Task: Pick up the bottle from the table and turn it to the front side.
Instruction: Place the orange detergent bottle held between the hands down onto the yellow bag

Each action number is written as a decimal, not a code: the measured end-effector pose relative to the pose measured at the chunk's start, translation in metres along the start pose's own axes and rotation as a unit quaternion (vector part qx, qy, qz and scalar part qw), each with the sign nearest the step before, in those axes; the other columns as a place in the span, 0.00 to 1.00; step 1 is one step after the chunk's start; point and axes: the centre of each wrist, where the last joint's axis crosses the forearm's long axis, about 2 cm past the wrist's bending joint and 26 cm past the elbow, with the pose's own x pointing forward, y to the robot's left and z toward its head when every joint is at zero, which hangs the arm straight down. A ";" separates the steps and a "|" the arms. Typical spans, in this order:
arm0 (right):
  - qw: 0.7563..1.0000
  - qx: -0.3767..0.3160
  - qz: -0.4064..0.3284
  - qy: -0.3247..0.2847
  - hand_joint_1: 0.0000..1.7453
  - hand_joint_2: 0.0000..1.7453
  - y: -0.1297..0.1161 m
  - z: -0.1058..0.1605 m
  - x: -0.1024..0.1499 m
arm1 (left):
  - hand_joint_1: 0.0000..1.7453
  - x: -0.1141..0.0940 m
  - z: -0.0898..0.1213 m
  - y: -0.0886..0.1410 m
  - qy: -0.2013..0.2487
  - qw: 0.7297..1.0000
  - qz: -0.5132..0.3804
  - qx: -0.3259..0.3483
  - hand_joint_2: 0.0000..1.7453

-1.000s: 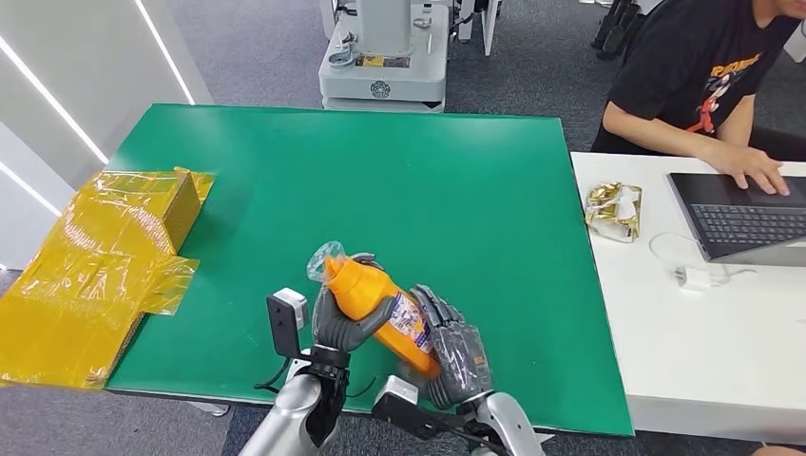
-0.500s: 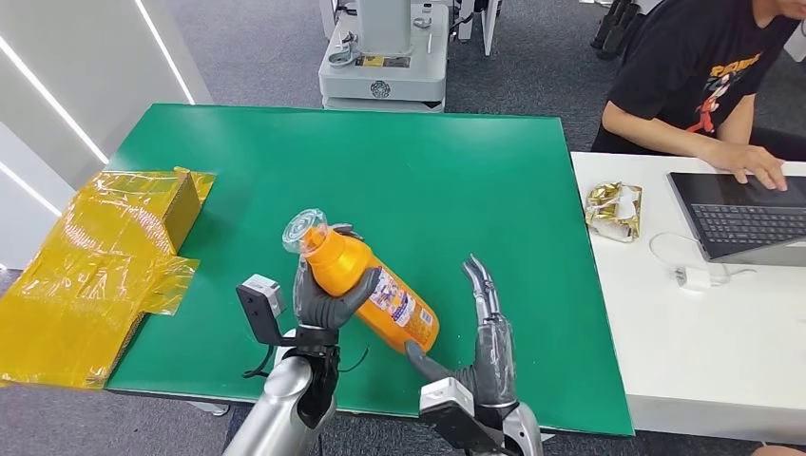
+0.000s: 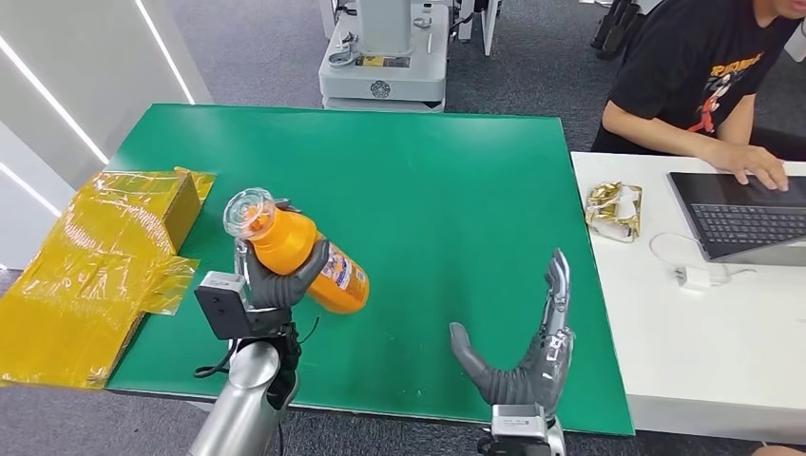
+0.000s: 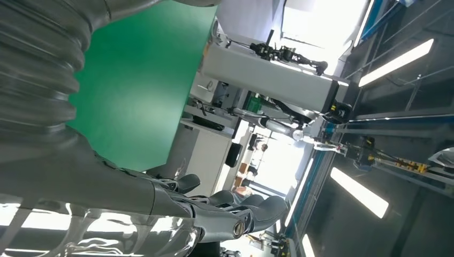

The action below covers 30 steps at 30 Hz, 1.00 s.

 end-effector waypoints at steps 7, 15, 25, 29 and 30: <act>1.000 -0.005 -0.003 -0.004 0.00 1.00 -0.001 -0.001 0.002 | 1.00 0.001 -0.002 0.009 -0.007 1.000 -0.012 0.003 1.00; 0.998 -0.041 -0.053 -0.006 0.00 1.00 0.000 0.000 0.004 | 1.00 -0.001 0.007 0.045 -0.012 0.980 -0.197 -0.016 1.00; 0.995 -0.046 -0.090 -0.006 0.00 1.00 0.004 0.000 0.004 | 1.00 -0.004 0.035 0.159 -0.055 0.864 -0.492 -0.091 1.00; 0.994 -0.045 -0.102 -0.009 0.00 1.00 0.005 -0.001 0.007 | 1.00 -0.001 0.045 0.182 -0.044 0.825 -0.550 -0.127 1.00; 0.993 -0.046 -0.105 -0.011 0.00 1.00 0.005 -0.002 0.009 | 1.00 0.000 0.046 0.187 -0.045 0.811 -0.567 -0.137 1.00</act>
